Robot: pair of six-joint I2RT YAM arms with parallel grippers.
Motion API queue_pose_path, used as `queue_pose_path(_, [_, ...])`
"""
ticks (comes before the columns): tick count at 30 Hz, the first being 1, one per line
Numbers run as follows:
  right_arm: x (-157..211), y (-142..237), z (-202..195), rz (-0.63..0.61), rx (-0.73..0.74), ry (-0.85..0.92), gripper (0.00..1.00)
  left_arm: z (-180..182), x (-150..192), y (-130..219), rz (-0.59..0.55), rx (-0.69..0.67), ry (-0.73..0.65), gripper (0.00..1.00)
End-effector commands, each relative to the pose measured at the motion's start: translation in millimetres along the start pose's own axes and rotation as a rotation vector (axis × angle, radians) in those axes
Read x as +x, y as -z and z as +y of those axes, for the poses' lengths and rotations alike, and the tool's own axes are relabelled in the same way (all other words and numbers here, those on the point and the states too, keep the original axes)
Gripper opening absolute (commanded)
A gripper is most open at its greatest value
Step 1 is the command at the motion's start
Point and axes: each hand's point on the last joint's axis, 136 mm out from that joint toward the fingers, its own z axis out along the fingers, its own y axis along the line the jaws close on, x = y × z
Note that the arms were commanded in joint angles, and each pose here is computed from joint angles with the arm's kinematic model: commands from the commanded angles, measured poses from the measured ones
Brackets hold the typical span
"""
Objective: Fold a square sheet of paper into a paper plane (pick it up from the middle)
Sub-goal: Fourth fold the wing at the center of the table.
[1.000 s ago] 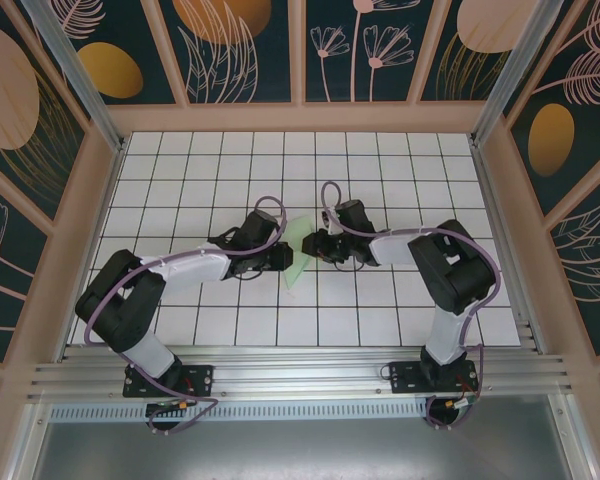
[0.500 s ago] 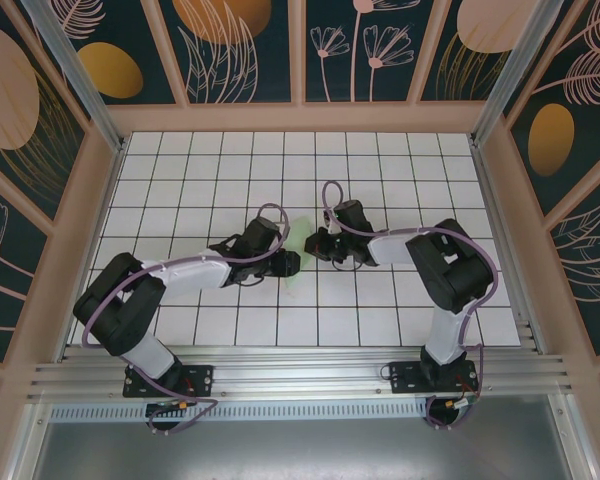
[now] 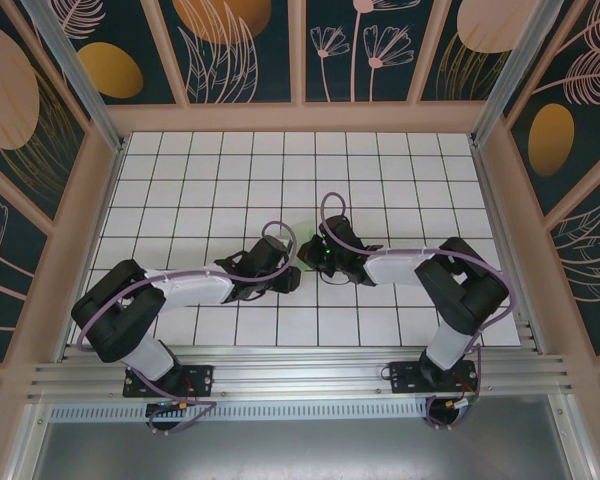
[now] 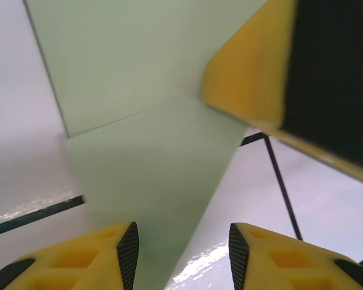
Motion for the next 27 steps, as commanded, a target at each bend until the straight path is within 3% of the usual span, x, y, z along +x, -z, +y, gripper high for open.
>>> queue_pose_path(1, [-11.4, 12.0, 2.9, -0.073, 0.011, -0.042, 0.07, -0.3, -8.0, 3.4, -0.057, -0.014, -0.031, 0.46])
queue_pose_path(9, [-9.3, 12.1, 2.2, -0.06, 0.026, -0.044, 0.07, -0.3, -11.3, 0.6, -0.087, -0.051, -0.029, 0.4])
queue_pose_path(16, [-8.8, 9.9, 1.9, -0.052, 0.035, -0.043, 0.08, 0.9, -10.4, -5.1, -0.076, -0.081, -0.051, 0.27])
queue_pose_path(27, [-9.5, 4.2, 4.1, -0.035, 0.039, -0.034, 0.09, 6.1, -8.1, -6.6, -0.072, -0.118, -0.056, 0.37])
